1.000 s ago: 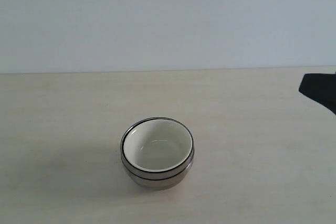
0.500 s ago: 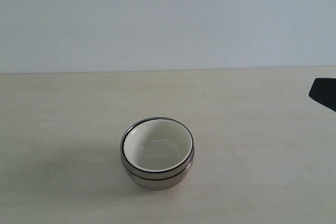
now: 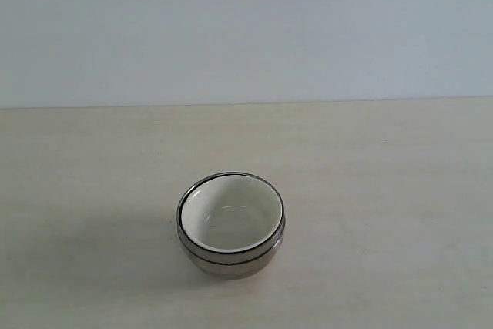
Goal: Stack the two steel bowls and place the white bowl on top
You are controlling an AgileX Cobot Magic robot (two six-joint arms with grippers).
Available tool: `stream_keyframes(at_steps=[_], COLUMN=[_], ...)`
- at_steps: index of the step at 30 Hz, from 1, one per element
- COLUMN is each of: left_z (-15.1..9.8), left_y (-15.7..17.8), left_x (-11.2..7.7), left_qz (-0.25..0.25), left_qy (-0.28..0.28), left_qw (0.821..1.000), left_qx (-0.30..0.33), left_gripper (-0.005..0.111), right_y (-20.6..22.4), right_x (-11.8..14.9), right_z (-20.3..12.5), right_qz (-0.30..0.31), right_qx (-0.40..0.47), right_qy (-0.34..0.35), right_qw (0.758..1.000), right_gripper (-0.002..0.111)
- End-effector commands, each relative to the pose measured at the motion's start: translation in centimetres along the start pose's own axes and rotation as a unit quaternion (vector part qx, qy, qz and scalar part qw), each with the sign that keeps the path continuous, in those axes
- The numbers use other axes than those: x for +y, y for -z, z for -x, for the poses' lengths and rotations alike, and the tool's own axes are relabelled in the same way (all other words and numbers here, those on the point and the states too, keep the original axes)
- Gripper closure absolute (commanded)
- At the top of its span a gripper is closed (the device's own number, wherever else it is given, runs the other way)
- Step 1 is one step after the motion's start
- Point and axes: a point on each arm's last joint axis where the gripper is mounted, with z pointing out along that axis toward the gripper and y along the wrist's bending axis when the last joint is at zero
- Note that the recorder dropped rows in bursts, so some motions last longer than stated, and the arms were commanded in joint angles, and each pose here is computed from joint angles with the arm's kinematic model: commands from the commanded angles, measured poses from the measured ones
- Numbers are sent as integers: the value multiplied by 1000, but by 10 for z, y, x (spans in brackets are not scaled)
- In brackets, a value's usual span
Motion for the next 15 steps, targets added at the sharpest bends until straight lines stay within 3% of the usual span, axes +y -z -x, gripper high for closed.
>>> stream_keyframes(at_steps=[1, 6, 15], left_z=[-1, -1, -1], left_y=[0, 0, 0], left_x=[0, 0, 0], left_qz=[0, 0, 0], left_qy=[-1, -1, -1], left_qw=[1000, 1000, 1000], left_qx=[0, 0, 0], left_gripper=[103, 103, 103], right_y=[22, 27, 33], right_x=[-17, -39, -57], right_z=[-18, -46, -80], right_qz=[-44, -100, -132], right_qx=[-55, -106, -137], right_qy=[24, 44, 64], right_qw=[997, 988, 980], right_gripper=[108, 108, 108])
